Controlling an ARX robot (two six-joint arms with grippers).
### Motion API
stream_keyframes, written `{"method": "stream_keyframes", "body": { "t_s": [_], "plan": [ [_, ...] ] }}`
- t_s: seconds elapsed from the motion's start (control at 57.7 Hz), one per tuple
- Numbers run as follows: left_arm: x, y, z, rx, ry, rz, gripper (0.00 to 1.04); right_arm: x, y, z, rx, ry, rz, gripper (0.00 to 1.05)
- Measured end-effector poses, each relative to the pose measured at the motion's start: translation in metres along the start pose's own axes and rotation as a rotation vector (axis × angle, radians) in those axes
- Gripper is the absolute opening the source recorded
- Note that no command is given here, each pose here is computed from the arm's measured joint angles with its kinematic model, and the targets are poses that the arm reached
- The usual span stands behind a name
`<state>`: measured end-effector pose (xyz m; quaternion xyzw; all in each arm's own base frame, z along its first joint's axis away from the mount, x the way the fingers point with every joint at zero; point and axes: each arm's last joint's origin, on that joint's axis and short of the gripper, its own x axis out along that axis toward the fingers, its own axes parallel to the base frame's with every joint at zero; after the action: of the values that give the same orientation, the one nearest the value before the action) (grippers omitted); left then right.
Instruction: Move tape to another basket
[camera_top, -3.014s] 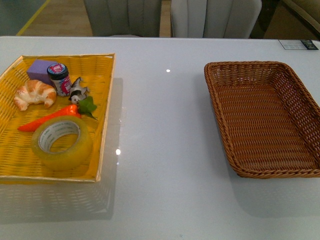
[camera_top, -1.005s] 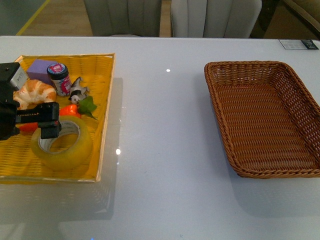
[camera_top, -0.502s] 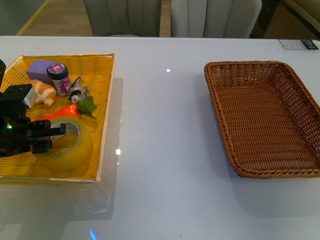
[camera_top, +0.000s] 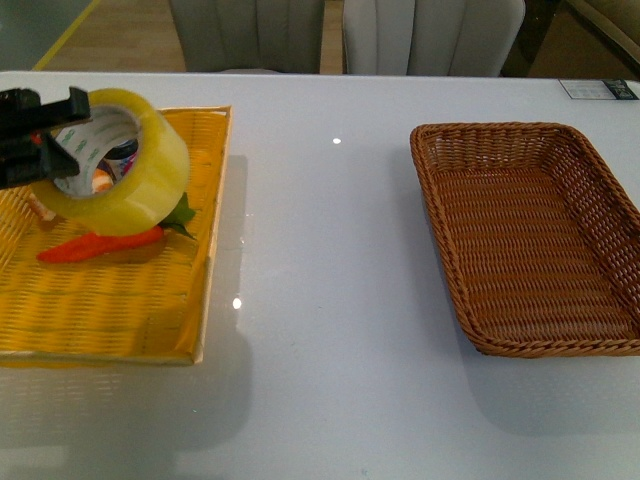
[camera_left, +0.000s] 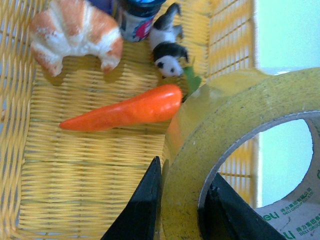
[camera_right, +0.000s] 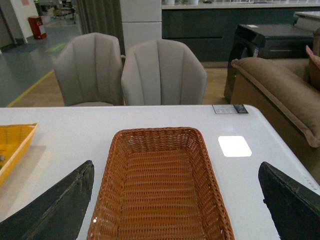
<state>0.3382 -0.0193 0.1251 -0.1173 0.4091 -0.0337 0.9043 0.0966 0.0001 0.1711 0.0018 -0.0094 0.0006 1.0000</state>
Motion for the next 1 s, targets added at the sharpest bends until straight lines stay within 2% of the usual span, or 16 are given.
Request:
{"method": "stream_keyframes", "body": {
  "t_s": [0.104,0.277,0.398,0.502,0.71,0.797,0.831,0.918,1.005],
  "plan": [
    [-0.012,-0.029,0.005,0.027,-0.009,-0.063,0.15,0.000,0.000,0.000,0.000,0.000,0.000,0.96],
    [-0.032,-0.097,0.013,0.103,-0.027,-0.220,0.15,0.000,0.000,0.000,0.000,0.000,0.000,0.96],
    [-0.048,-0.142,0.008,0.163,-0.026,-0.321,0.15,0.000,0.000,0.000,0.000,0.000,0.000,0.96],
    [-0.057,-0.168,0.000,0.198,-0.018,-0.378,0.15,0.000,0.000,0.000,0.000,0.000,0.000,0.96],
    [-0.063,-0.189,-0.013,0.232,0.002,-0.395,0.15,0.000,0.000,-0.001,0.021,0.034,-0.014,0.96],
    [-0.064,-0.191,-0.015,0.237,0.006,-0.393,0.15,0.004,-0.001,0.000,0.177,0.377,-0.087,0.96],
    [-0.065,-0.192,-0.015,0.238,0.003,-0.392,0.15,0.007,0.000,0.001,0.247,0.447,-0.096,0.96],
    [-0.067,-0.194,-0.016,0.237,0.005,-0.398,0.15,0.018,0.002,0.010,0.328,0.480,-0.093,0.96],
    [-0.069,-0.193,-0.015,0.234,0.007,-0.396,0.15,0.030,0.007,0.023,0.411,0.448,-0.024,0.96]
  ]
}}
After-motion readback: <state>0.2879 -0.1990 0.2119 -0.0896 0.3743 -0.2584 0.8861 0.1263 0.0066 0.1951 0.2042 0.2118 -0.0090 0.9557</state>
